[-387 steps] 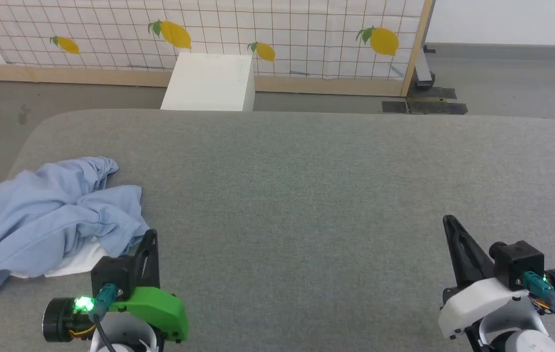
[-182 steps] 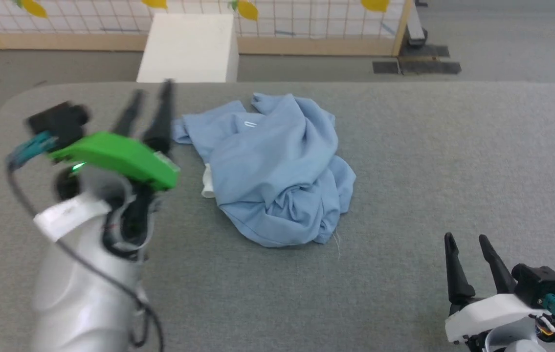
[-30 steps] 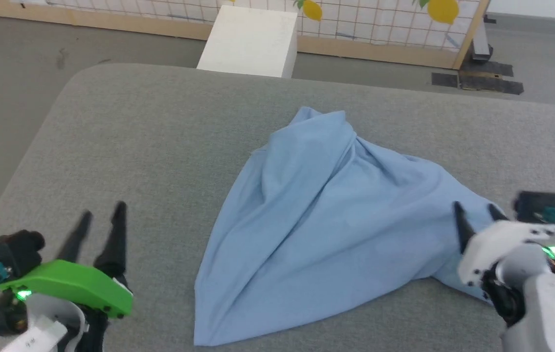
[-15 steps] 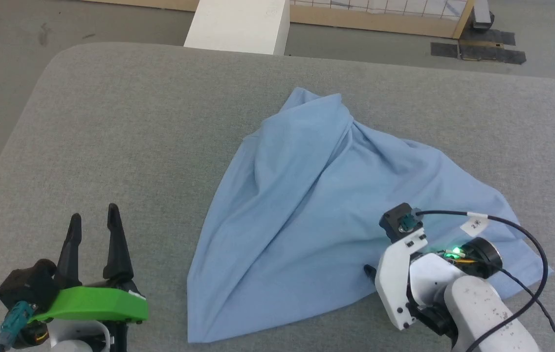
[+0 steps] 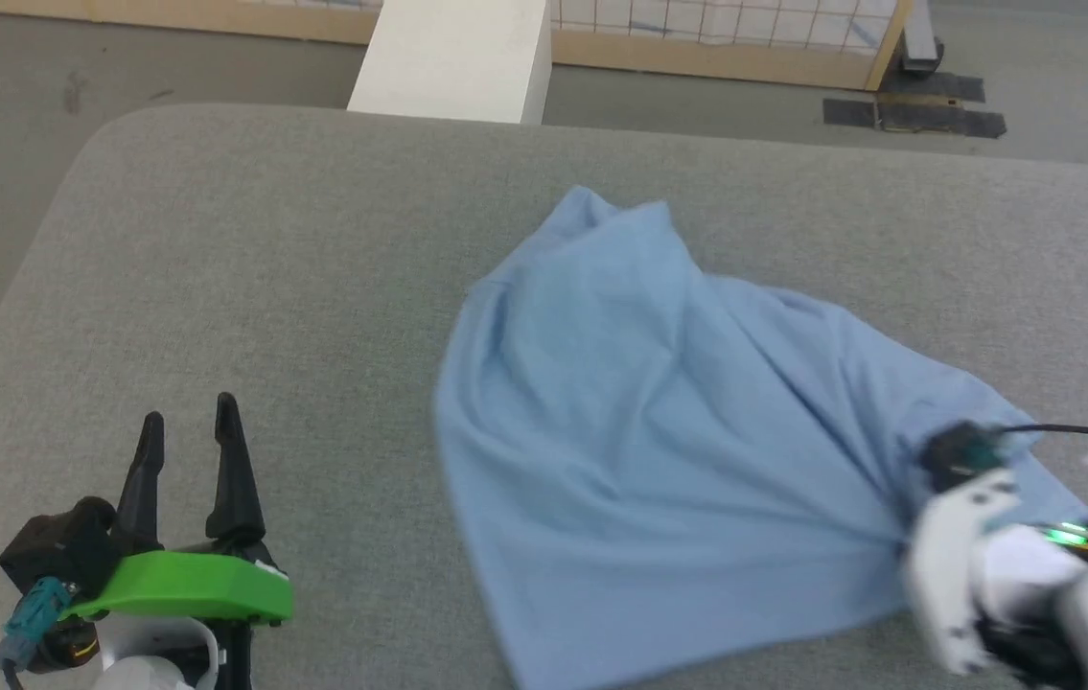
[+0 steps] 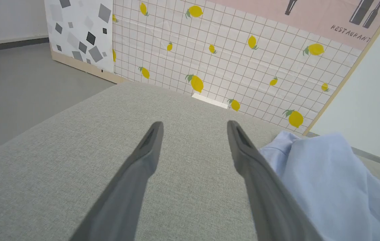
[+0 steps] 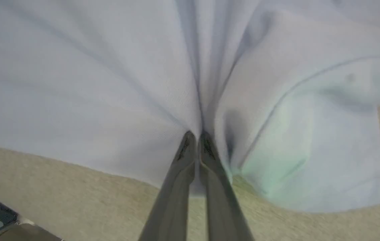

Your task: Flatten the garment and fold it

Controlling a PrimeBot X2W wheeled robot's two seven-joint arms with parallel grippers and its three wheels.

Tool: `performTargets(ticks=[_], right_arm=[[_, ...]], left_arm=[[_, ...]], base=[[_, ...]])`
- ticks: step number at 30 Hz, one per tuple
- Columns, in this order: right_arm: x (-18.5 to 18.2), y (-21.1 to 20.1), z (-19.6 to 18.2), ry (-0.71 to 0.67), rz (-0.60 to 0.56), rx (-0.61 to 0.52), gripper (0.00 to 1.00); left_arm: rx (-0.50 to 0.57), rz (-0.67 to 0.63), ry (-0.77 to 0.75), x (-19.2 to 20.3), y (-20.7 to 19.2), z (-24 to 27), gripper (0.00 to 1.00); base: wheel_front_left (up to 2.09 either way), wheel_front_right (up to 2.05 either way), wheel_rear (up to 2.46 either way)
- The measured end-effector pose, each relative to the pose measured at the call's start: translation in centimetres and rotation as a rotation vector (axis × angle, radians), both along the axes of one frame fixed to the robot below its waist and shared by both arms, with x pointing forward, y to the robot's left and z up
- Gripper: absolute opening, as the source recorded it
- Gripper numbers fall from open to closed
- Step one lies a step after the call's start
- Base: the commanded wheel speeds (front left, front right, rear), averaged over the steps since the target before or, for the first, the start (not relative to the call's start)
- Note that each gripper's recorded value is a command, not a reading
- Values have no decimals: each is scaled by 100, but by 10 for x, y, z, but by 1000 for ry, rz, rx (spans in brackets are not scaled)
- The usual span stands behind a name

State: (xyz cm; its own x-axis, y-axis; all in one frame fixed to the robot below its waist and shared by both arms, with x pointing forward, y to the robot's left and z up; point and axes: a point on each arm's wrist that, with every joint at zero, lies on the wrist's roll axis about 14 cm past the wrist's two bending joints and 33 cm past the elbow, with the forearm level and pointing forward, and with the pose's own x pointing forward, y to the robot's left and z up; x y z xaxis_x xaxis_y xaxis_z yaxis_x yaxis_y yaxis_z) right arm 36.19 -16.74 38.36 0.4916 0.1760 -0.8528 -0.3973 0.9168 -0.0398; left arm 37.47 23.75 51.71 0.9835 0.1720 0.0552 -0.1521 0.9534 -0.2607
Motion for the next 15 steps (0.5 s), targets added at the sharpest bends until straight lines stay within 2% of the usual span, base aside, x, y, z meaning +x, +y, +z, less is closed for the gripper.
performTargets(ticks=[3, 6, 7, 8, 12, 15], right_arm=[[-18, -45, -2, 59, -100, -64, 0], [-28, -64, -1, 64, -180, -74, 0], [-26, -63, 1, 45, -205, -47, 73], [-22, -58, 5, 10, -233, -3, 100], [13, -35, 46, -255, -381, 283, 100], [39, -57, 92, -510, -500, 382, 100]], left_arm=[[-2, -17, 7, 0, -4, 0, 100], [-3, -30, 23, 2, -7, -2, 100], [-4, -35, 31, 2, -9, -4, 100], [-8, -42, 38, 3, -11, -5, 100], [-12, -92, 74, 7, -22, -10, 100], [3, -182, 78, 23, -41, -1, 100]], base=[[0, 0, 0], [0, 0, 0], [0, 0, 0], [0, 0, 0], [0, 0, 0], [0, 0, 0]])
